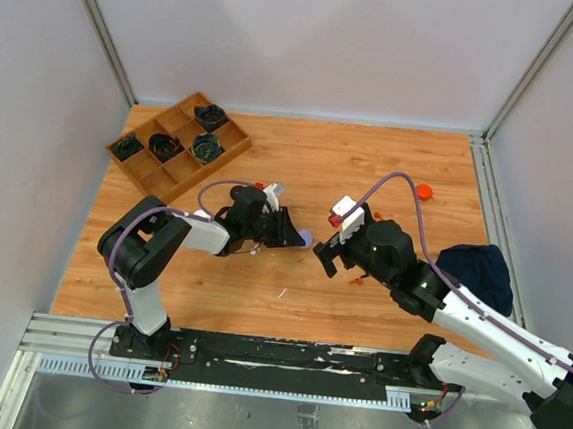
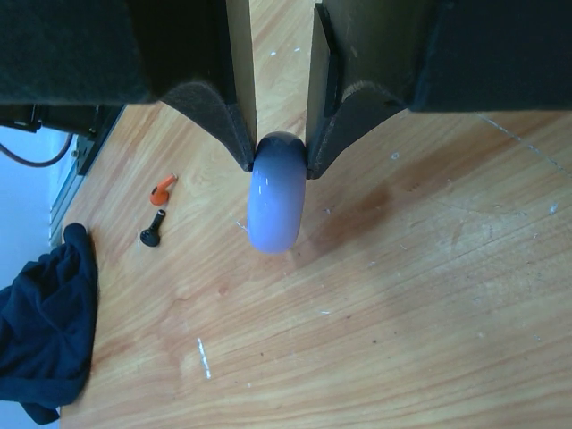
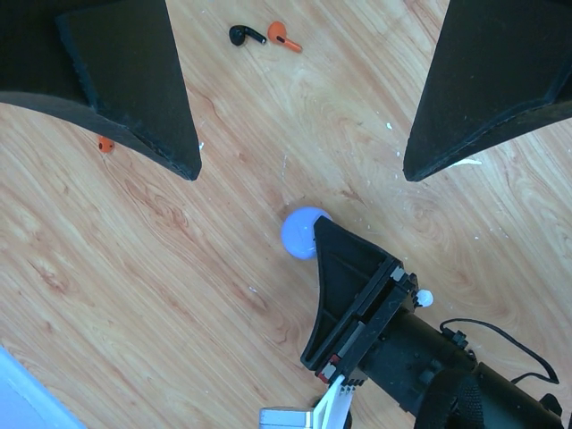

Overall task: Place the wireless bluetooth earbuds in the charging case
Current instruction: Place the charging case at the center of the board, then pick up the charging case at the center of the board.

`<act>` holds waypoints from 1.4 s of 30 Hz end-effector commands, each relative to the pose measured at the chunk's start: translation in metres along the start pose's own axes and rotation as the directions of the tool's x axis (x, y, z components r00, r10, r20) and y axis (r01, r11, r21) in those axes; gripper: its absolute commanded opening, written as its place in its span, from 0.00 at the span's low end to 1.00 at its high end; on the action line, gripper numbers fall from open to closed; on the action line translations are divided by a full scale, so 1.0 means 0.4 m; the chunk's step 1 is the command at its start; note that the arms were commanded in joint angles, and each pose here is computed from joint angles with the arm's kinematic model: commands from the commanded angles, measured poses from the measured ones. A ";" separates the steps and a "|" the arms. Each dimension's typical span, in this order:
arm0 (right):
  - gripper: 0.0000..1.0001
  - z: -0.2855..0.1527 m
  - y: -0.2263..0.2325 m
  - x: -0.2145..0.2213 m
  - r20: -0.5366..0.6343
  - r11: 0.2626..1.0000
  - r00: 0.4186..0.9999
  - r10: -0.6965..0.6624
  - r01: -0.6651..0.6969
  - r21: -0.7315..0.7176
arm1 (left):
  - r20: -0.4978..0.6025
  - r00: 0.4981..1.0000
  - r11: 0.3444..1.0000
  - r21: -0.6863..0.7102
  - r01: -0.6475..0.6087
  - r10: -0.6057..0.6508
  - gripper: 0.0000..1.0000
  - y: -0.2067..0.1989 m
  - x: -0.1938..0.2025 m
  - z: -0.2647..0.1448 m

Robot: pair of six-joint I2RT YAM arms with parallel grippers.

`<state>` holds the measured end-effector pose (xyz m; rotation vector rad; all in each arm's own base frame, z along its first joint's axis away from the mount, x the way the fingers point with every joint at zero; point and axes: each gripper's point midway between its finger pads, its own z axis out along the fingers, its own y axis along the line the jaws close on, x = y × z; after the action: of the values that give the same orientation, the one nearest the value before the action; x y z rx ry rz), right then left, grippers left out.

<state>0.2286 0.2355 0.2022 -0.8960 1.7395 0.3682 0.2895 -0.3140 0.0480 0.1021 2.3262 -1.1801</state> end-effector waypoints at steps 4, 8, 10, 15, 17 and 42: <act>0.98 -0.004 -0.020 -0.003 0.024 0.999 1.000 0.003 -0.004 0.040 | -0.001 0.993 0.993 -0.016 0.121 -0.121 0.19 0.001 -0.005 0.032; 0.98 -0.004 -0.018 -0.004 0.026 0.999 1.000 0.000 -0.001 0.034 | 0.003 0.987 0.986 -0.041 0.163 -0.163 0.30 0.017 0.009 0.026; 0.98 -0.004 -0.016 -0.002 0.024 1.000 1.000 -0.001 0.001 0.031 | 0.009 0.985 0.983 -0.055 0.174 -0.174 0.35 0.026 0.016 0.020; 0.98 -0.006 -0.016 -0.005 0.028 1.000 1.000 -0.002 0.001 0.028 | 0.030 0.980 0.976 -0.091 0.197 -0.195 0.42 0.047 0.026 0.005; 0.98 -0.009 -0.015 -0.008 0.035 1.000 0.999 -0.001 0.000 0.026 | 0.036 0.979 0.973 -0.111 0.202 -0.200 0.47 0.056 0.028 0.002; 0.99 -0.015 -0.017 -0.003 0.026 1.000 1.000 -0.006 0.005 0.029 | 0.252 0.957 0.757 -0.652 0.056 0.146 0.77 0.177 -0.156 -0.285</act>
<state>0.2267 0.2302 0.2053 -0.8787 1.7226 0.3643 0.3115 -0.2138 0.0709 -0.2248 2.3408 -0.5018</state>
